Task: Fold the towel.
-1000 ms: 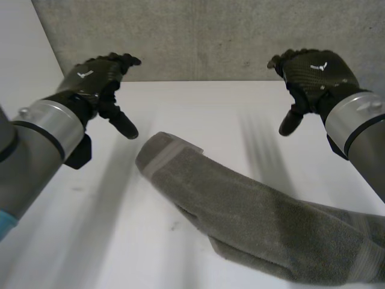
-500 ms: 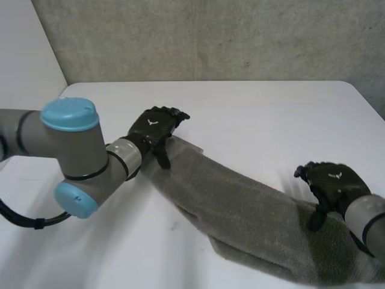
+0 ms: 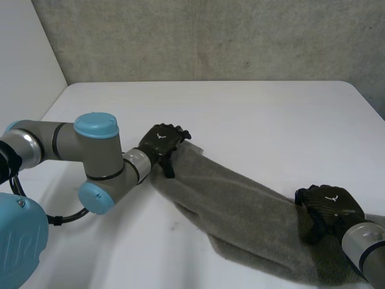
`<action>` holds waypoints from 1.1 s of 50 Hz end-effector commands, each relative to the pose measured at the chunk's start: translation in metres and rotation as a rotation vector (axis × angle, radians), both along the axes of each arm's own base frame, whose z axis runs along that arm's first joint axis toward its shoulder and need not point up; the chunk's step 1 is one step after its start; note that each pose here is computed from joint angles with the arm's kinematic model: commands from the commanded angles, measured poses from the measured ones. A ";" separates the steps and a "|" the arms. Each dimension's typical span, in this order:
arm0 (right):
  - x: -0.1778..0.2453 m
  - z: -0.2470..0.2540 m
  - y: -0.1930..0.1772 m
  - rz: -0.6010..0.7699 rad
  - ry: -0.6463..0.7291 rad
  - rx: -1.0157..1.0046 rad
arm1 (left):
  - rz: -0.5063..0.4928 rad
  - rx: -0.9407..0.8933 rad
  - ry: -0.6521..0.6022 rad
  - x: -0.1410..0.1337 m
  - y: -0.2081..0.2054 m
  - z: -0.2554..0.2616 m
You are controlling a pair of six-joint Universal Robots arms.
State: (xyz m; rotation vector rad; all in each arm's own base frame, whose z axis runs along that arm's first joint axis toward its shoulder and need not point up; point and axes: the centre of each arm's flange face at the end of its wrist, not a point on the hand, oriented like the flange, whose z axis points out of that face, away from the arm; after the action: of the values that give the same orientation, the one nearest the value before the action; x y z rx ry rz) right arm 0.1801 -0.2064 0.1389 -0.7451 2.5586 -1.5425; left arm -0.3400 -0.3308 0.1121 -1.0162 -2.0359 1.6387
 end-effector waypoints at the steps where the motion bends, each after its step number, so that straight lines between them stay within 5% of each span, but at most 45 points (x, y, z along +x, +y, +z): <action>1: 0.001 -0.002 -0.002 0.005 0.000 -0.018 | -0.004 -0.012 -0.017 0.000 -0.001 -0.002; 14: 0.004 -0.007 -0.008 0.061 0.079 -0.048 | 0.002 -0.043 -0.013 -0.001 -0.007 0.004; 20: 0.011 0.029 -0.050 0.089 0.114 -0.274 | 0.010 -0.133 -0.002 -0.003 -0.019 0.026; 25: 0.032 0.104 -0.094 0.099 0.065 -0.618 | 0.131 -0.341 0.102 0.007 -0.048 0.099; 28: 0.053 0.158 -0.105 0.117 -0.004 -0.881 | 0.260 -0.486 0.252 0.015 -0.057 0.158; 30: 0.061 0.180 -0.105 0.121 -0.034 -1.005 | 0.353 -0.561 0.464 0.029 -0.051 0.214; 34: 0.073 0.217 -0.089 0.123 -0.102 -1.205 | 0.392 -0.563 0.620 0.042 -0.041 0.242; 39: 0.086 0.190 -0.073 0.165 -0.093 -1.077 | 0.412 -0.499 0.659 0.057 -0.028 0.239; 44: 0.094 0.132 -0.068 0.225 -0.020 -0.856 | 0.437 -0.386 0.569 0.064 -0.018 0.195; 55: 0.107 0.005 -0.057 0.345 0.138 -0.500 | 0.441 -0.061 0.205 0.084 0.039 0.057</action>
State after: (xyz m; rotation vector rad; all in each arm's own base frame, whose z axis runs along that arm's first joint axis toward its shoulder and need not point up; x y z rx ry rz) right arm 0.2866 -0.2671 0.1995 -1.1917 1.8291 -2.2689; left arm -0.2667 -0.3214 0.2237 -0.2670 -1.9605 2.0806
